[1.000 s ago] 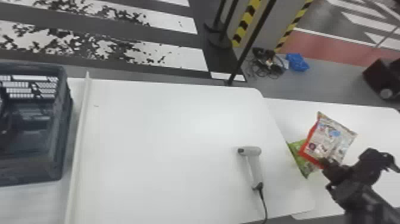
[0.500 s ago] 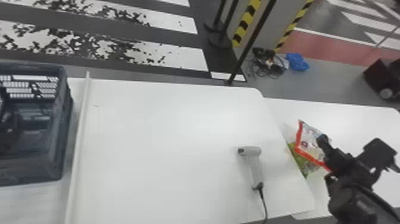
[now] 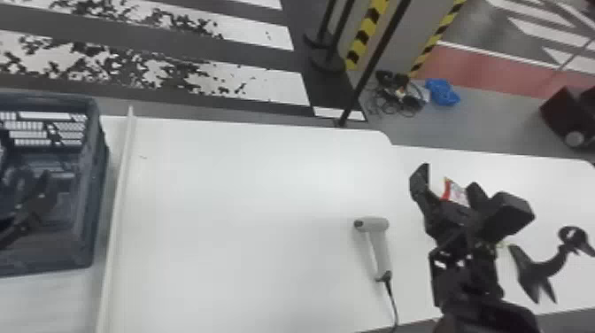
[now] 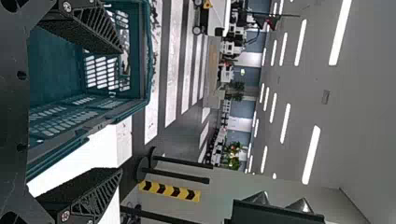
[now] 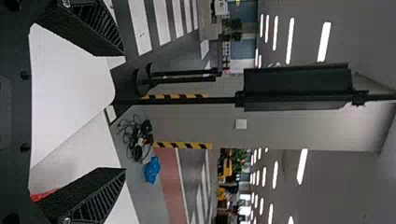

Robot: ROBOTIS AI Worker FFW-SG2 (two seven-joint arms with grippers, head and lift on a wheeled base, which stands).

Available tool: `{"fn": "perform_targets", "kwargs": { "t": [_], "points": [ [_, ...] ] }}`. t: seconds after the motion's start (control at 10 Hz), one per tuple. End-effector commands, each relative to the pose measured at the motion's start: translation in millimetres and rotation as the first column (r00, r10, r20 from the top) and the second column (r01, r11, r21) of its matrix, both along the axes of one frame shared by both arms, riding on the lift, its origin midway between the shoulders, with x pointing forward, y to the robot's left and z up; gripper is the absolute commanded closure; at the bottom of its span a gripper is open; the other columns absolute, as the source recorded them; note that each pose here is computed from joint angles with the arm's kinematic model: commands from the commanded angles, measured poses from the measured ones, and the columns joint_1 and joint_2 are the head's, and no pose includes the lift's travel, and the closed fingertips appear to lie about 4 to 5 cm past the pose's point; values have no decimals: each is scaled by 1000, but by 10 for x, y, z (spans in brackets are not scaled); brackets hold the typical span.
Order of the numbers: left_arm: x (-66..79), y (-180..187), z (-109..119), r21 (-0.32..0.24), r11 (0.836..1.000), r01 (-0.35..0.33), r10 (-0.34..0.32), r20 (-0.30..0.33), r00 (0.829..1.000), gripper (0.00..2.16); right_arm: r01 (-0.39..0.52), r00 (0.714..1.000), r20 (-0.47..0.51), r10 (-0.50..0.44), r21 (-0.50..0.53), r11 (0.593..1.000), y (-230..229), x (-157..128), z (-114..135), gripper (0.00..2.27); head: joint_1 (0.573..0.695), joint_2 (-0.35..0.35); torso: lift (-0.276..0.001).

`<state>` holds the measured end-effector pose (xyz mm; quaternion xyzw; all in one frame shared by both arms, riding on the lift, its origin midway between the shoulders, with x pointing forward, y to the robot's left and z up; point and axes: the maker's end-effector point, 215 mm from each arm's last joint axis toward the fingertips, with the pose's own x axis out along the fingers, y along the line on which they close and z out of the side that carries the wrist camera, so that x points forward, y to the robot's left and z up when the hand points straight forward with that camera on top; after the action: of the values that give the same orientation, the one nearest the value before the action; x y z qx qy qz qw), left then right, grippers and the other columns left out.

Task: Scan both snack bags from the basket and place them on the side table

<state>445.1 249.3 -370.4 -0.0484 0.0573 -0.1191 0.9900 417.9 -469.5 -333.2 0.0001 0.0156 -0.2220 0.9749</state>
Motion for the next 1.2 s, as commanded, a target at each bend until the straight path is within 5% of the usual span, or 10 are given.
{"fn": "perform_targets", "kwargs": {
  "t": [0.0,0.3,0.5,1.1],
  "points": [
    [-29,-110,-199,7,1000,-9,10,-70,997,97,-105,993,39,107,-70,992,710,51,54,46,695,-291,-75],
    [-41,-300,-196,2,1000,-2,3,-71,997,97,-229,971,38,234,-107,967,1655,-46,-106,46,695,-171,-75],
    [-48,-387,-199,9,1000,4,-3,-65,998,97,-285,958,0,285,-72,956,2003,-142,-442,46,695,-107,-75],
    [-169,-557,-120,24,1000,18,-17,-8,1000,97,-313,950,-16,312,-66,948,2267,-247,-640,46,695,-68,-75]
  ]
}}
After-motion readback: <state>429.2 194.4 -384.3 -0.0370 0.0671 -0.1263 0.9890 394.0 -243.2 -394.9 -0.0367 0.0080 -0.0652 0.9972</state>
